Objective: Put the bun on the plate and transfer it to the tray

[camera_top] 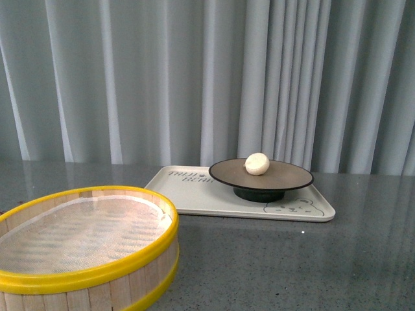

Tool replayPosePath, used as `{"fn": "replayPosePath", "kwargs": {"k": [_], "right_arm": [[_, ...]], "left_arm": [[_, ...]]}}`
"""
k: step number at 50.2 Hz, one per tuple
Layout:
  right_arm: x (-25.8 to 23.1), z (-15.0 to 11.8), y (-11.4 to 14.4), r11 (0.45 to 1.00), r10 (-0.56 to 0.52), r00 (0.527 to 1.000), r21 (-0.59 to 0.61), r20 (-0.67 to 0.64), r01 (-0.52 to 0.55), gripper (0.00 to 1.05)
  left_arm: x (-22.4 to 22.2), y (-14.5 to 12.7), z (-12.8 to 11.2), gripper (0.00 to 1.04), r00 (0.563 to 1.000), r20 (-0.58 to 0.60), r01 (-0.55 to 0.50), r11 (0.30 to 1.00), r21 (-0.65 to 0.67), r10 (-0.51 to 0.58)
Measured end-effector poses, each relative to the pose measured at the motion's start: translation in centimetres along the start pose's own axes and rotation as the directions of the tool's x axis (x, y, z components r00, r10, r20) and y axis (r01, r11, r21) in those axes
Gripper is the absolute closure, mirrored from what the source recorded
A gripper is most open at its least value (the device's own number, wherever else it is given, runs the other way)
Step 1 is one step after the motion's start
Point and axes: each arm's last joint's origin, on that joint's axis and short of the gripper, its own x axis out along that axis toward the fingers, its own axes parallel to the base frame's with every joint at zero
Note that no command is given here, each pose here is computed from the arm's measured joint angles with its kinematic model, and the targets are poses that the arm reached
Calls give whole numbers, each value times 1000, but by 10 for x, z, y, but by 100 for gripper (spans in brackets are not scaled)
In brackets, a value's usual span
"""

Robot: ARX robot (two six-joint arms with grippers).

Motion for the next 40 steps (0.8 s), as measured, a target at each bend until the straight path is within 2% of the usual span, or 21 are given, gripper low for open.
{"fn": "replayPosePath", "kwargs": {"k": [6, 9, 24, 29, 40], "right_arm": [[-18, -18, -5, 1000, 6, 1000, 28, -11, -6, 90], [-30, -32, -7, 999, 12, 1000, 36, -27, -11, 104], [-66, -59, -20, 999, 29, 999, 46, -26, -28, 103], [-74, -64, -25, 999, 3, 1000, 47, -24, -2, 103], [-94, -76, -25, 999, 4, 1000, 49, -27, -3, 103]], "left_arm": [[0, 0, 0, 7, 1000, 0, 0, 1000, 0, 0], [0, 0, 0, 7, 1000, 0, 0, 1000, 0, 0], [0, 0, 0, 7, 1000, 0, 0, 1000, 0, 0], [0, 0, 0, 7, 1000, 0, -1, 1000, 0, 1], [0, 0, 0, 7, 1000, 0, -1, 1000, 0, 1]]}}
